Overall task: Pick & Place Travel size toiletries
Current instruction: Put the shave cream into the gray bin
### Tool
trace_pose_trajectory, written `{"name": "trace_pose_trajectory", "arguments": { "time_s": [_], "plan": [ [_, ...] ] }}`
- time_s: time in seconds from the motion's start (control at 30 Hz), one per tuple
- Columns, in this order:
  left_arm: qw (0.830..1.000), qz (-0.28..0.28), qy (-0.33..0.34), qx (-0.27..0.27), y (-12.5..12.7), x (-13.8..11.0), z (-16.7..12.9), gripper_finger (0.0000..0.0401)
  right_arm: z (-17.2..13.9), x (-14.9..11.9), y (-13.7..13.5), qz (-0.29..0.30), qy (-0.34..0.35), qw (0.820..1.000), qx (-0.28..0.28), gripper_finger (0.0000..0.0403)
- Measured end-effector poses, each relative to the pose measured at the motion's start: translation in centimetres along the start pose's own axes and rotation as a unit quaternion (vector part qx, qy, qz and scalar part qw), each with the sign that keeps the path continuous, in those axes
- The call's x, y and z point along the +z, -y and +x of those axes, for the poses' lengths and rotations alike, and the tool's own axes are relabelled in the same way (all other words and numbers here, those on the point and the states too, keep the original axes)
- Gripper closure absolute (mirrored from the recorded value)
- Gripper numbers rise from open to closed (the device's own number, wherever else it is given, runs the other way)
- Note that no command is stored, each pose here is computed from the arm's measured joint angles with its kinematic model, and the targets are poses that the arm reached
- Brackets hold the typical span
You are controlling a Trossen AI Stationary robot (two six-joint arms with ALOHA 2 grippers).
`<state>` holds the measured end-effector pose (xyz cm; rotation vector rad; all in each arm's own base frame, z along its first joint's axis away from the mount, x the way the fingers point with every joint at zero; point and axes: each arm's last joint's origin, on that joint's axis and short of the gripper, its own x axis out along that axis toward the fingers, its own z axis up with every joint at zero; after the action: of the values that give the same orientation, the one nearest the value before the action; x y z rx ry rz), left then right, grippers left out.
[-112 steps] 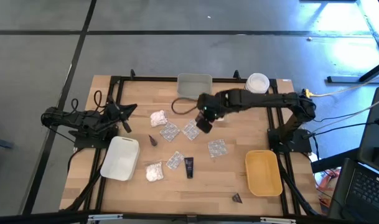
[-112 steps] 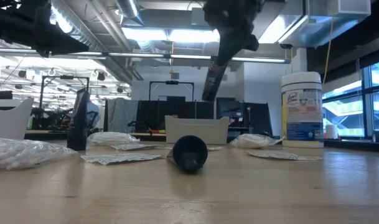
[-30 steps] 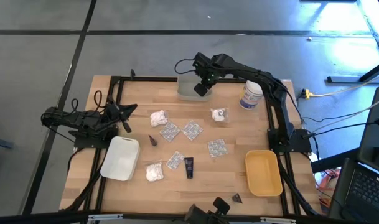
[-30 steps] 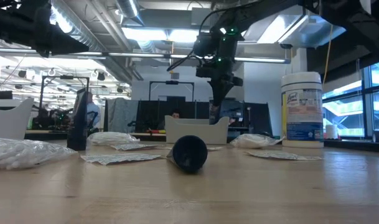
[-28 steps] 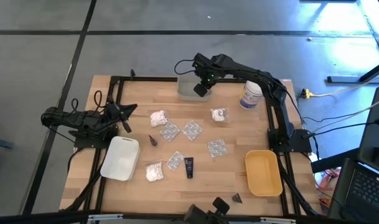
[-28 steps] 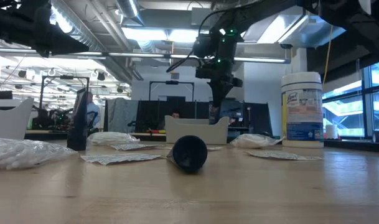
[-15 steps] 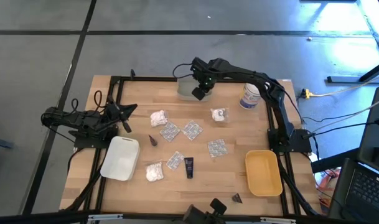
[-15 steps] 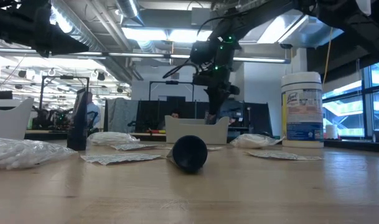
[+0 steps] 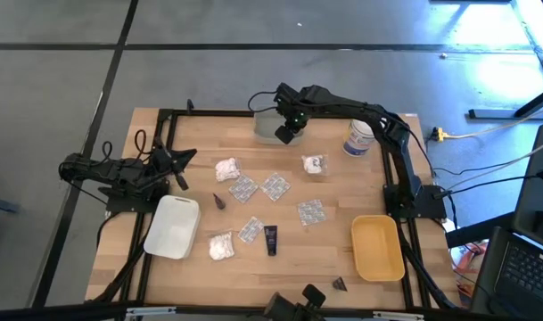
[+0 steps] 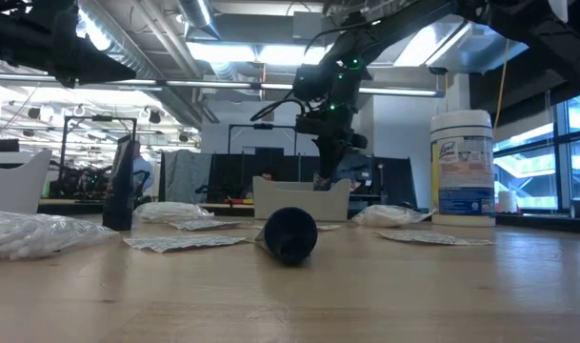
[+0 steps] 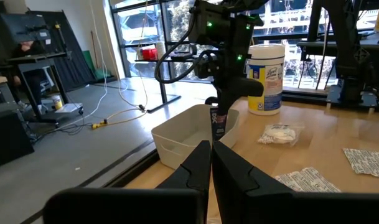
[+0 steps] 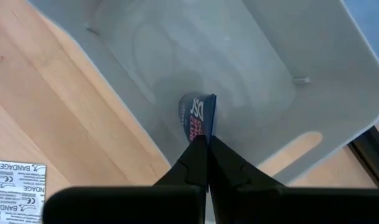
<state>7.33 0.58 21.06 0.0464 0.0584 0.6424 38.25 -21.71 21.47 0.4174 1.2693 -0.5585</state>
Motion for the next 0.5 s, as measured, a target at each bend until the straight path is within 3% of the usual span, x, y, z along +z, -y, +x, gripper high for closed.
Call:
{"name": "trace_pose_trajectory", "arguments": {
  "time_s": [0.5],
  "plan": [
    [1.0, 0.0, 0.0, 0.0, 0.0, 0.0, 0.0, 0.0389, -1.2, -1.0, 0.4, 0.004, -0.03, 0.999, -0.025, 0.04]
  ]
}}
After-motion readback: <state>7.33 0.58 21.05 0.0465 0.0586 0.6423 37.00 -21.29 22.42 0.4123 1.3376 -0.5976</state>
